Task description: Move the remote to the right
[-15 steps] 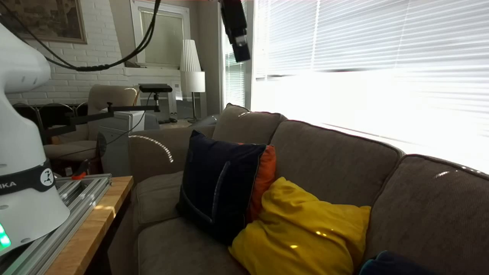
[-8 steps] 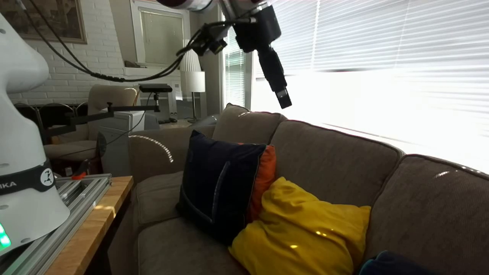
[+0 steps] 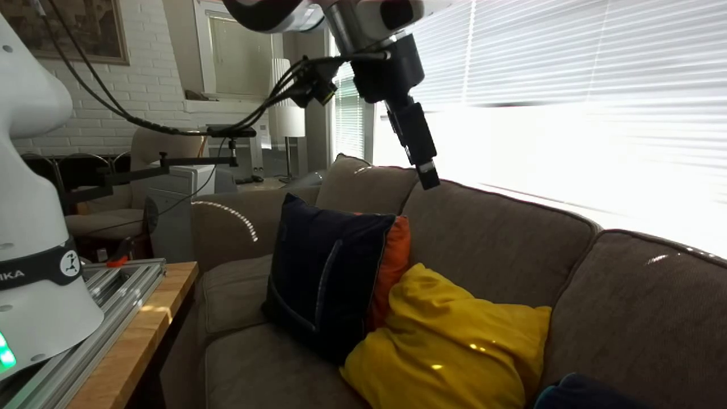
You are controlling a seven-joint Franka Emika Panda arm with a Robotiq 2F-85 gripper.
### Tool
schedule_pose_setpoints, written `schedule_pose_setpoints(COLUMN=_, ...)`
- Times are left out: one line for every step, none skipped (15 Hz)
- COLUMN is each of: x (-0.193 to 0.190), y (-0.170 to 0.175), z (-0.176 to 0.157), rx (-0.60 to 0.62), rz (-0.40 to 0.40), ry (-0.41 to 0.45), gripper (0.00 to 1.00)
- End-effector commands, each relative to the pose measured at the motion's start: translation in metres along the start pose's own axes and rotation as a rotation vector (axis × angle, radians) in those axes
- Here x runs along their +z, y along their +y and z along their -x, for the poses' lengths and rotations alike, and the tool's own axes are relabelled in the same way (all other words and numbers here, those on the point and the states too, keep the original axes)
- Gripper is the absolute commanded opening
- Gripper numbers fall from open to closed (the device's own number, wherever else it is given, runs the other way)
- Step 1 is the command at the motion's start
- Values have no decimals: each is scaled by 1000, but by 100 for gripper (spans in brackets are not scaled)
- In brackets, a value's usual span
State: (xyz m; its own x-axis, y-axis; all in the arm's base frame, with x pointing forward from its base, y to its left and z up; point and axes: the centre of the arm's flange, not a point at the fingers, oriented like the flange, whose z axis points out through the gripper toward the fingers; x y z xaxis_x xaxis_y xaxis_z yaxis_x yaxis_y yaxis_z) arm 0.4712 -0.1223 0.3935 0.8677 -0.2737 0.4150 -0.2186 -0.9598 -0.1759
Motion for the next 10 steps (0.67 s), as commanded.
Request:
schedule_pose_setpoints(x=0, y=0, z=0, rx=0, rz=0, ry=0, gripper=100)
schedule_pose_setpoints(x=5, y=1, z=3, rx=-29, rz=-3, ry=11, gripper=100)
schedule_pose_setpoints(x=16, y=2, z=3, rx=-40, rz=9, ry=-2, gripper=100)
schedule_pose_setpoints(x=31, y=6, z=4, rx=-89, rz=10, ry=-24, gripper=100)
schedule_pose_setpoints(x=44, y=11, z=7, rx=-146, rz=2, ry=-51, gripper=100)
schedule_pose_setpoints(x=59, y=20, z=10, rx=-221, rz=6, ry=-71, gripper=100)
schedule_pose_setpoints(x=72, y=29, z=14, rx=-277, rz=-2, ry=-94, gripper=100)
schedule_pose_setpoints(x=84, y=39, z=19, rx=-329, rz=-4, ry=-135, gripper=100)
schedule_pose_setpoints(x=95, y=49, z=23, rx=-384, rz=-4, ry=-164, gripper=100)
schedule_pose_setpoints(x=105, y=60, z=26, rx=-436, rz=-3, ry=-198, gripper=100)
